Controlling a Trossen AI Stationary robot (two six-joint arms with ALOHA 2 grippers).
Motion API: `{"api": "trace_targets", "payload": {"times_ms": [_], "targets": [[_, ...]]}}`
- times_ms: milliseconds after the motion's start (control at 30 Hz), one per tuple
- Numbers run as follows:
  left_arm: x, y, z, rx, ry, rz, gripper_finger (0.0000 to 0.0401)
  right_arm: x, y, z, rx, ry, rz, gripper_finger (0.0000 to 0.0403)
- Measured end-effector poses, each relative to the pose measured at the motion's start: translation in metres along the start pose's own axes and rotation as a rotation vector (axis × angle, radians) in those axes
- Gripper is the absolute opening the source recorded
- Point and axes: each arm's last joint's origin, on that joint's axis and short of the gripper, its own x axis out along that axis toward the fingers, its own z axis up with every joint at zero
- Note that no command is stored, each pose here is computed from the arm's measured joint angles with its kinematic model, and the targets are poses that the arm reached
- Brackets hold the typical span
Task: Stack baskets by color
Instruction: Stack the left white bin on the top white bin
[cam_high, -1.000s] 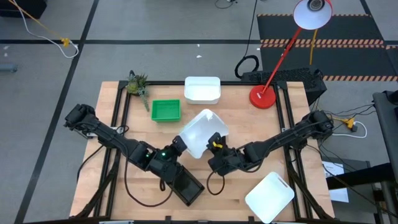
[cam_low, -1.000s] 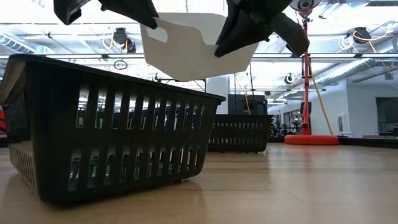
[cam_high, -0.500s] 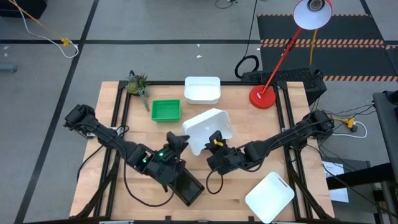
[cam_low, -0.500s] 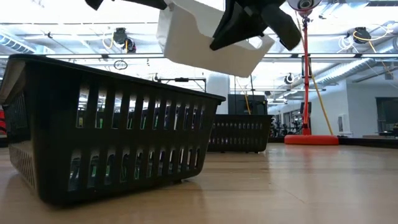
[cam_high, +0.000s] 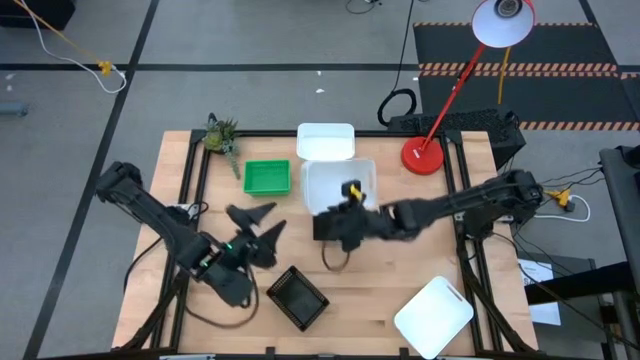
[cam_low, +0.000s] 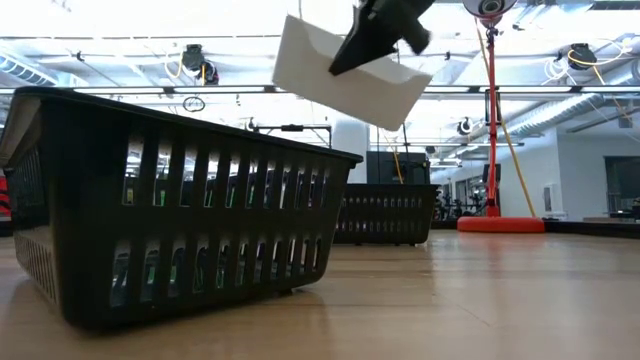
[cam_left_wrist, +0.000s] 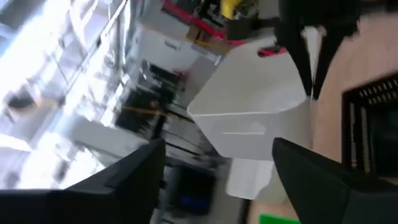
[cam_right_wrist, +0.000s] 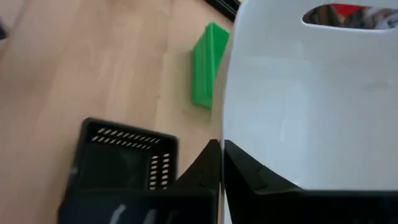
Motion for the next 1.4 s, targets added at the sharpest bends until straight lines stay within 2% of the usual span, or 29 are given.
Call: {"api": "trace_targets", "payload": {"times_ms": [233,367,533,633,733,833,967,1067,1200,1400], "targets": [[0.0,0.044,-0.046,-0.339,0.1,-0.096,0.0231,0.028,-0.072,-0.012,0.147,-0.01,0.047,0.0],[0.002,0.06,-0.07,-0.471,0.202,-0.089,0.02,0.039,-0.114,-0.024,0.176,-0.027,0.043,0.0],[0.007,0.064,-0.083,-0.531,0.27,-0.047,0.018,0.057,-0.152,-0.037,0.215,-0.027,0.044,0.0],[0.013,0.057,-0.091,-0.474,0.296,-0.031,0.0172,0.069,-0.167,-0.042,0.232,-0.021,0.045,0.0],[0.017,0.051,-0.101,-0.448,0.335,-0.045,0.0154,0.084,-0.174,-0.044,0.228,-0.001,0.037,0.0],[0.021,0.049,-0.11,-0.479,0.358,-0.097,0.0128,0.103,-0.172,-0.046,0.221,0.018,0.074,0.0],[0.027,0.045,-0.117,-0.526,0.329,-0.257,0.0093,0.123,-0.166,-0.047,0.195,0.041,0.098,0.0],[0.032,0.042,-0.12,-0.528,0.236,-0.368,0.0072,0.136,-0.163,-0.051,0.182,0.074,0.11,0.0],[0.037,0.044,-0.129,-0.552,0.134,-0.354,0.0051,0.147,-0.16,-0.058,0.176,0.105,0.124,0.0],[0.04,0.048,-0.146,-0.599,0.095,-0.359,0.0033,0.158,-0.153,-0.069,0.121,0.17,0.169,0.0]]}}
